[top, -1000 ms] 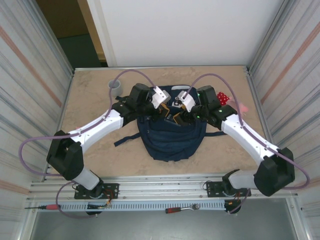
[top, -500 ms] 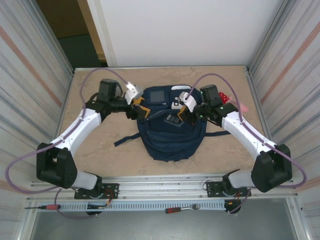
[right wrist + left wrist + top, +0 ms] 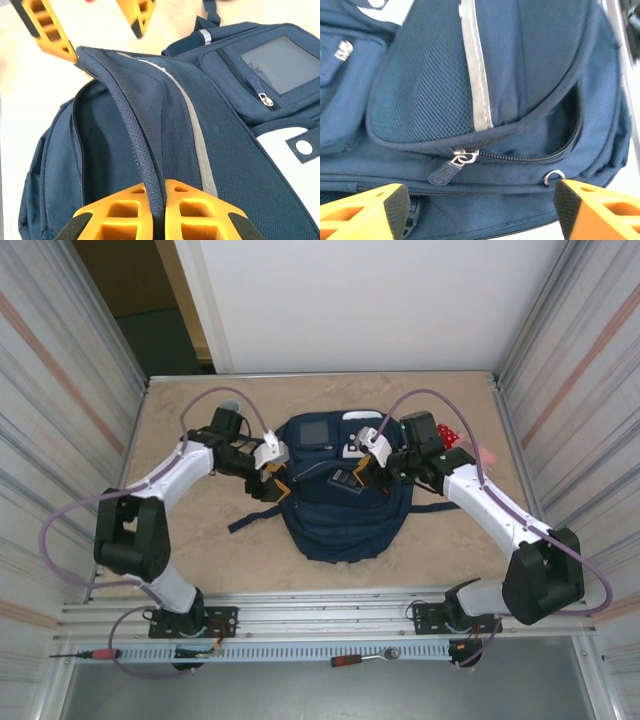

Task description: Pack the student bag

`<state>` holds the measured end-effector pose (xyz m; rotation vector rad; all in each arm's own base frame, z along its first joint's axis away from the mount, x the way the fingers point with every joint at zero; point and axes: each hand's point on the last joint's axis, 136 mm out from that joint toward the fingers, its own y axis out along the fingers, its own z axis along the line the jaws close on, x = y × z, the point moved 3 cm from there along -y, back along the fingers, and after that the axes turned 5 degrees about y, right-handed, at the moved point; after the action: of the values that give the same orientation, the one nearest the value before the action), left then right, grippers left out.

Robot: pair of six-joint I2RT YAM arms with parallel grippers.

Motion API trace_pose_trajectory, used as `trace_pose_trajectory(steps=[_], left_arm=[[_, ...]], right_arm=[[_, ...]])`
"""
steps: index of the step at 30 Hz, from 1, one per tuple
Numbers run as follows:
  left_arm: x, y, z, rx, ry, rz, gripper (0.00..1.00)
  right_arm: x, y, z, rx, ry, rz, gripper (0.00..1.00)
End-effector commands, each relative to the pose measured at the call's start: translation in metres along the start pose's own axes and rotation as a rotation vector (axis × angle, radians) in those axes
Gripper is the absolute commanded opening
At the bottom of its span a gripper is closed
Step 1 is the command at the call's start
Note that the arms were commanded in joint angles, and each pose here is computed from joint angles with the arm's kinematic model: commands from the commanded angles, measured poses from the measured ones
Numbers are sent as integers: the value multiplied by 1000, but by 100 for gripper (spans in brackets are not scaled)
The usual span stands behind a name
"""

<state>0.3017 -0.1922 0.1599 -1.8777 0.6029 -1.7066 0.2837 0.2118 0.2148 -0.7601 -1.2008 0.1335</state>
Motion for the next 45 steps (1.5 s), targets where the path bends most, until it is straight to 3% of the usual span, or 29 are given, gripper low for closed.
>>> trace_pose_trajectory(steps=[1,7,12,21,29,36,42,43,45], left_arm=[[-7,6,0,-45,75,57,78],[-3,21,14,-82,102,32,75],[4,29,5,-134,117,24,65],[2,30,-16,-201,65,33,43],[-1,26,-13,-171,5,18,24],[-3,27,-3,-119,-24,48,0],[0,20,-15,-102,-57,28,0],[0,19,-18,-101,-67,30,0],[-5,18,-24,-90,-90,47,0]], right_arm=[[13,-4,11,63,-40,-63,0],[14,-5,12,70,-30,-59,2],[13,-3,8,44,-23,-52,2],[10,-1,1,11,-17,-40,1],[9,-2,0,6,-12,-43,1],[10,-4,-2,-7,-12,-51,1],[4,-3,-12,-69,26,-32,1],[3,-3,-12,-72,39,-31,2],[-1,-6,-6,-53,82,-14,20]])
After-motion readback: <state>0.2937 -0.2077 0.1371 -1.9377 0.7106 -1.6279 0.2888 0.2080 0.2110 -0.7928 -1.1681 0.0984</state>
